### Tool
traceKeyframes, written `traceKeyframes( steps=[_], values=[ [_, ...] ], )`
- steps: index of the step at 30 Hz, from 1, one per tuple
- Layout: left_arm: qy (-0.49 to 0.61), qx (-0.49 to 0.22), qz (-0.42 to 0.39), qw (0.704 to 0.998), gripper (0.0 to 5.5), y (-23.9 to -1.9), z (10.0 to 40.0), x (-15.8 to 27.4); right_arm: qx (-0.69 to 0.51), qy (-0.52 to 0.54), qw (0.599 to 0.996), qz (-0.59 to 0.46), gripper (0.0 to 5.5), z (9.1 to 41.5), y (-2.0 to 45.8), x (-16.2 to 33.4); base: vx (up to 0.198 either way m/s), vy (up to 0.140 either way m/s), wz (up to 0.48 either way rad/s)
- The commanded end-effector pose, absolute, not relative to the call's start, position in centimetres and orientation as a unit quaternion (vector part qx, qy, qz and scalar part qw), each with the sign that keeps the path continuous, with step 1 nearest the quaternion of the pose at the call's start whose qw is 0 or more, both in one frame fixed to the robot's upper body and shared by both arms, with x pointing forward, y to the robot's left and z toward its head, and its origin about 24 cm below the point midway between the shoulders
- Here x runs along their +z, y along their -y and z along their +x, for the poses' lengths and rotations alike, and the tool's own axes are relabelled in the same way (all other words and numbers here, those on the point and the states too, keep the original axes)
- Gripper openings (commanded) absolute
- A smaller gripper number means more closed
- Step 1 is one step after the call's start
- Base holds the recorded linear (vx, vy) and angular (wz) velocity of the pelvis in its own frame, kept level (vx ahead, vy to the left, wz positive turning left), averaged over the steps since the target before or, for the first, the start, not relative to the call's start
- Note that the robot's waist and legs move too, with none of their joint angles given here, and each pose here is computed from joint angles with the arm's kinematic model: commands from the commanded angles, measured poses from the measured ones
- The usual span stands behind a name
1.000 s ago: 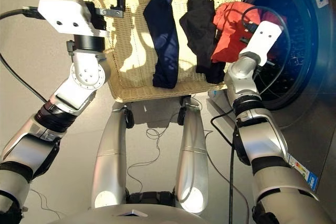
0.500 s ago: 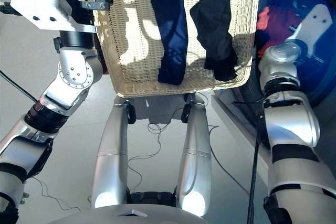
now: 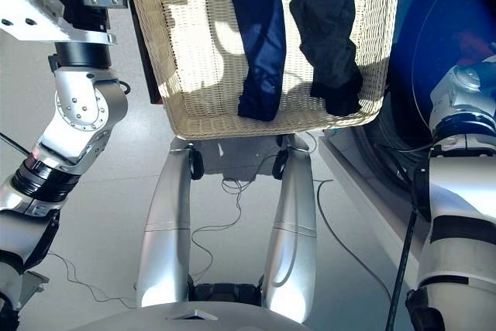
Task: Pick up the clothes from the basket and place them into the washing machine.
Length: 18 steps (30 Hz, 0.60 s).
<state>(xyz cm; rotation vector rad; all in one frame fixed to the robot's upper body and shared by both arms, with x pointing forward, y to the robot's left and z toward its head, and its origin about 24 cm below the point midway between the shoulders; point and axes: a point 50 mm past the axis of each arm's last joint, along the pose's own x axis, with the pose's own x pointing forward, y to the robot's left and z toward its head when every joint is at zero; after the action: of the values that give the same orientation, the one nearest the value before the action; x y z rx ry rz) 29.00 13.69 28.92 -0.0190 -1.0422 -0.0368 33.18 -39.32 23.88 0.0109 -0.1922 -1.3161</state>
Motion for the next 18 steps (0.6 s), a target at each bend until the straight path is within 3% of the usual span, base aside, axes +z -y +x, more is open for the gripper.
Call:
traceKeyframes(
  steps=[1, 9, 12, 18],
  values=[
    [0.56, -0.045, -0.08, 0.823, 5.5, -13.8, 26.3, 30.6, -0.62, 0.152, 0.769, 0.01, 5.5, 31.2, 41.4, 27.1, 0.0, 0.0, 0.0],
    [0.552, -0.028, -0.085, 0.829, 5.5, -13.1, 27.3, 30.8, -0.501, 0.219, 0.835, 0.057, 5.5, 35.0, 35.6, 26.2, 0.0, 0.0, 0.0],
    [0.54, -0.007, -0.08, 0.838, 5.5, -12.5, 28.4, 30.7, -0.405, 0.271, 0.866, 0.107, 5.5, 36.4, 30.5, 25.4, 0.0, 0.0, 0.0],
    [0.524, 0.0, -0.052, 0.85, 5.5, -11.1, 30.1, 30.7, -0.295, 0.294, 0.903, 0.109, 5.5, 36.2, 24.7, 22.2, 0.0, 0.0, 0.0]
  ],
)
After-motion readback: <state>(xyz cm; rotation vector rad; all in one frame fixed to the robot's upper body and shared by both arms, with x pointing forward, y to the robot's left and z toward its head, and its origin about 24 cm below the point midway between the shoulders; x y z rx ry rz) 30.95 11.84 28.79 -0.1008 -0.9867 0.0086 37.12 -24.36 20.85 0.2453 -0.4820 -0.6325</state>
